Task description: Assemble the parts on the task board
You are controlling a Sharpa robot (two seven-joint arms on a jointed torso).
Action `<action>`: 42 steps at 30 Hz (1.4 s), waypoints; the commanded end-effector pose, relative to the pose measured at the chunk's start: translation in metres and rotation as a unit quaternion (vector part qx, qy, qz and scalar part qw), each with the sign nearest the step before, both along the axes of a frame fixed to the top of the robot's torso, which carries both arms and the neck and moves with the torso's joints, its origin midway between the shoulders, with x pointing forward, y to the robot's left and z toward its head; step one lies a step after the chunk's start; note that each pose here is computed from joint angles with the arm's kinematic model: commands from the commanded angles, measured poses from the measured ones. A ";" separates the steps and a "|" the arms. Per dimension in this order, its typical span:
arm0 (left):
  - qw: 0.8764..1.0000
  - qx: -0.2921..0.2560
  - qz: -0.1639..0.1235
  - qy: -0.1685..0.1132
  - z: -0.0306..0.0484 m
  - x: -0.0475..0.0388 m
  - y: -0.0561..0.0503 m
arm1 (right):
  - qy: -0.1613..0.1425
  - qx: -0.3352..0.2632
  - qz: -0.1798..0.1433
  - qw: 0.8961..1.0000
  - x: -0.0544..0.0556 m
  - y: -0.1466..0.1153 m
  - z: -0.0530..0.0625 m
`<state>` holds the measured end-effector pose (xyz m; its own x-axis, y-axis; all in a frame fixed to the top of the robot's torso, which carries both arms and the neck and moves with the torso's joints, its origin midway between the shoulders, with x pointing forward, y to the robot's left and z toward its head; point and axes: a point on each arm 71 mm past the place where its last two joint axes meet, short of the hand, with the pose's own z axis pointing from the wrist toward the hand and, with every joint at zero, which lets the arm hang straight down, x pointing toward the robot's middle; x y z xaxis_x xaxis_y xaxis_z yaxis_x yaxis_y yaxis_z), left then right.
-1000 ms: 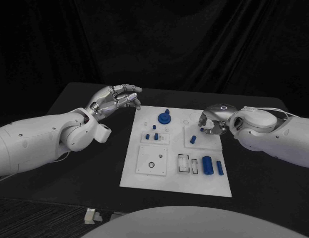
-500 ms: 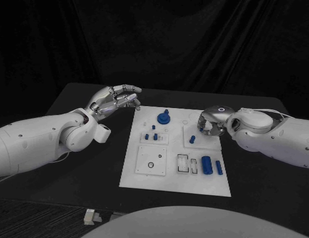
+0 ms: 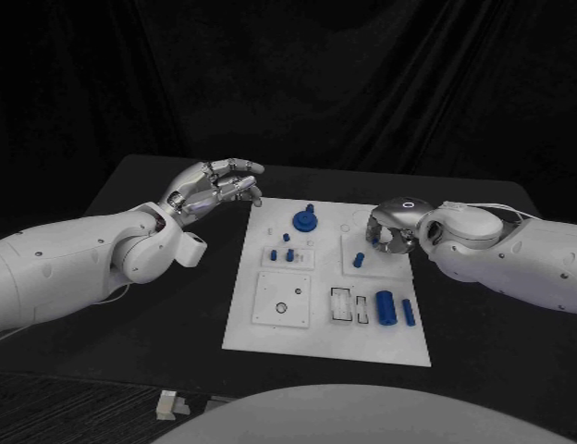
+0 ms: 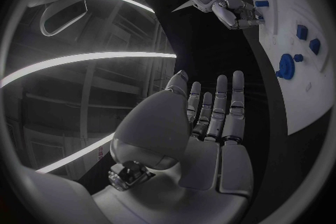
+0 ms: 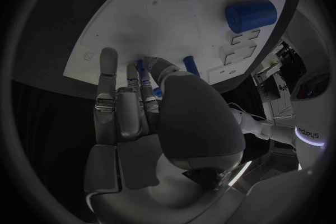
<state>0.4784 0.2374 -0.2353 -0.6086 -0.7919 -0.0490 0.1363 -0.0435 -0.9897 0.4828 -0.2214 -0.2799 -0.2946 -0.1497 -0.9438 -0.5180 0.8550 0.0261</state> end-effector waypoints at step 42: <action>1.000 -0.024 -0.014 -0.009 0.0016 -0.0007 -0.005 | -0.095 0.065 0.016 0.993 -0.011 -0.010 0.066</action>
<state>0.4786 0.2343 -0.2368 -0.6225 -0.7817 -0.0389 0.1283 -0.0529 -0.9903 0.4736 -0.2339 -0.2178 -0.1254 -0.0377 -0.9914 -0.5499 0.8344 0.0378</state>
